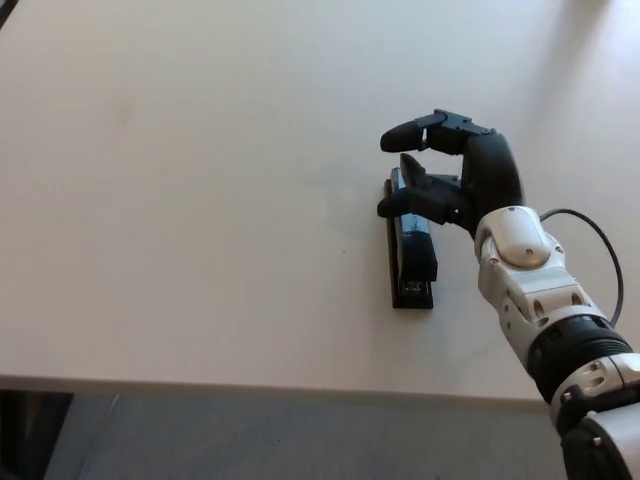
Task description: The robot uses its right hand to press on the stapler that is in the middle of the desk
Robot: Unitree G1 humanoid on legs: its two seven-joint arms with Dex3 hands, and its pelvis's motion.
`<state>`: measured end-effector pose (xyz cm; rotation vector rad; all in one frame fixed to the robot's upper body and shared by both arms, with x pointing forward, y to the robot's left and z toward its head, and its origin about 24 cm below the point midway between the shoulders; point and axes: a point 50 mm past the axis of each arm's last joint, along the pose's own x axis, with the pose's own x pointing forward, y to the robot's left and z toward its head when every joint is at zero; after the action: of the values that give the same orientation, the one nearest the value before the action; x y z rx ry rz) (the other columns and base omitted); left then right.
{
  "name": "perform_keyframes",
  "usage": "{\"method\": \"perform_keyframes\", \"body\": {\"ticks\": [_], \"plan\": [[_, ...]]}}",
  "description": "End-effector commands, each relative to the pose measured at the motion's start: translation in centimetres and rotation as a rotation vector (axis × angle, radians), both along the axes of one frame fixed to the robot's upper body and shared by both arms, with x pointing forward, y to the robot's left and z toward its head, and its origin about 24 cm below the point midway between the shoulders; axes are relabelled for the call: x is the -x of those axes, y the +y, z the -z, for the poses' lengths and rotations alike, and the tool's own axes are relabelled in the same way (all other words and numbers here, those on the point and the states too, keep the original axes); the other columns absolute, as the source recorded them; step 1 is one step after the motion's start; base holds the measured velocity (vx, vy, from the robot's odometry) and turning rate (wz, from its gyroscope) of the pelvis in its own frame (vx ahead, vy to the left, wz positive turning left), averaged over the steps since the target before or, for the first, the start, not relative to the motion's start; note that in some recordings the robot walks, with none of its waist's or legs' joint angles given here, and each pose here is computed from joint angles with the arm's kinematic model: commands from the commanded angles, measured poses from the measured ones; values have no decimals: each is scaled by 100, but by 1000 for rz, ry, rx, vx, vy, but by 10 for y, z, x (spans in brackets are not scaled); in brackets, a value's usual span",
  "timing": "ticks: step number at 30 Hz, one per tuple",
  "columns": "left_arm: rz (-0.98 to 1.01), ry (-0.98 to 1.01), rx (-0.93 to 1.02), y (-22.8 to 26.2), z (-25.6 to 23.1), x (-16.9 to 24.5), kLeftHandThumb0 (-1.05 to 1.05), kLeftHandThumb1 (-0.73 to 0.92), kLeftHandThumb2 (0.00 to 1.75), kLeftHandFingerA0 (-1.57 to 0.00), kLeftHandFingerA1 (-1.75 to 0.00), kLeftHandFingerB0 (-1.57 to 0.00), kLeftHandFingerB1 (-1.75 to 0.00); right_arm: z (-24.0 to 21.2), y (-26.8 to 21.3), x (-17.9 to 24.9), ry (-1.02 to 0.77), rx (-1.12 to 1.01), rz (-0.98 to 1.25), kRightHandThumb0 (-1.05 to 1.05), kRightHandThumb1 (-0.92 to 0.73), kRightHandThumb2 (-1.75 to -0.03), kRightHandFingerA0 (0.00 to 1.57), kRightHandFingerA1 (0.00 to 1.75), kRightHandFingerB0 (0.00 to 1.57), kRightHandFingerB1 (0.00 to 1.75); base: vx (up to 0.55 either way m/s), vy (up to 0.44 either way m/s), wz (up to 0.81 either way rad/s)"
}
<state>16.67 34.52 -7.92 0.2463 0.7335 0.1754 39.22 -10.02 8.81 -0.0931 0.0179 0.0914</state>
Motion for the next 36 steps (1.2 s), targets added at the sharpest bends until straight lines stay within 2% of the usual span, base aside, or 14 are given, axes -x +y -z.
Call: {"method": "perform_keyframes", "body": {"ticks": [1, 2, 3, 8, 9, 10, 11, 28, 29, 30, 32, 33, 35, 36], "plan": [[18, -10, -16, 4, -4, -1, -75, 76, 106, -4, -40, -11, -32, -16, 16, -2, -76, -8, -35, -13, -76, -73, 123, 69, 78, 118, 0, 0, 0], [20, -9, -17, 4, -4, -1, -75, 76, 106, -3, -40, -11, -31, -16, 18, -2, -75, -12, -41, -17, -77, -71, 125, 71, 77, 125, 0, 0, 0], [21, -5, -21, 4, -4, 0, -73, 92, 70, -12, -30, -11, -22, -14, 21, -1, -72, -25, -53, -19, -77, -71, 126, 73, 77, 125, 0, 0, 0], [19, -14, -15, 4, -4, -1, -71, 92, 69, -11, -29, -10, -22, -3, 24, 3, -42, -8, -51, -16, -78, -74, 124, 83, 76, 116, 0, 0, 0], [19, -16, -14, 4, -5, -1, -76, 77, 107, 0, -38, -14, -30, 0, 24, 3, -28, 3, -43, -14, -76, -78, 125, 83, 77, 111, 0, 0, 0], [17, -15, -10, 5, -5, -1, -76, 77, 106, 0, -38, -14, -30, 3, 23, 4, -11, -3, -40, -11, -74, -82, 125, 81, 76, 112, 0, 0, 0], [13, -17, -6, 4, -5, -1, -71, 91, 68, -11, -29, -11, -22, 9, 23, 5, 28, -9, -26, -10, -71, -84, 126, 76, 79, 113, 0, 0, 0], [35, -30, -27, 2, -8, -9, -74, 92, 68, -11, -30, -11, -22, 70, -2, 31, 245, 85, 48, -9, -71, -74, 125, 82, 78, 102, 0, 0, 0], [32, -31, -26, 2, -8, -10, -74, 92, 68, -11, -30, -11, -22, 75, -3, 34, 260, 80, 51, -10, -71, -76, 125, 84, 78, 109, 0, 0, 0], [33, -33, -21, 1, -8, -11, -76, 76, 107, 0, -38, -15, -30, 82, -4, 38, 290, 55, 55, -12, -71, -77, 126, 83, 78, 108, 0, 0, 0], [35, -38, -14, 1, -8, -12, -77, 76, 107, 0, -38, -15, -30, 93, -4, 46, 340, 23, 61, -12, -71, -79, 126, 79, 77, 111, 0, 0, 0], [40, -39, -15, 0, -8, -12, -74, 88, 71, -9, -28, -9, -21, 100, -4, 50, 371, 20, 64, -13, -71, -79, 126, 80, 78, 109, 0, 0, 0], [37, -42, -13, 0, -8, -12, -73, 90, 70, -10, -28, -11, -21, 109, -4, 57, 403, 35, 68, -9, -71, -78, 125, 82, 76, 105, 0, 0, 0], [33, -42, -12, 0, -8, -12, -75, 76, 107, 0, -38, -15, -30, 114, -4, 62, 412, 47, 70, -9, -73, -76, 125, 86, 76, 103, 0, 0, 0]]}}
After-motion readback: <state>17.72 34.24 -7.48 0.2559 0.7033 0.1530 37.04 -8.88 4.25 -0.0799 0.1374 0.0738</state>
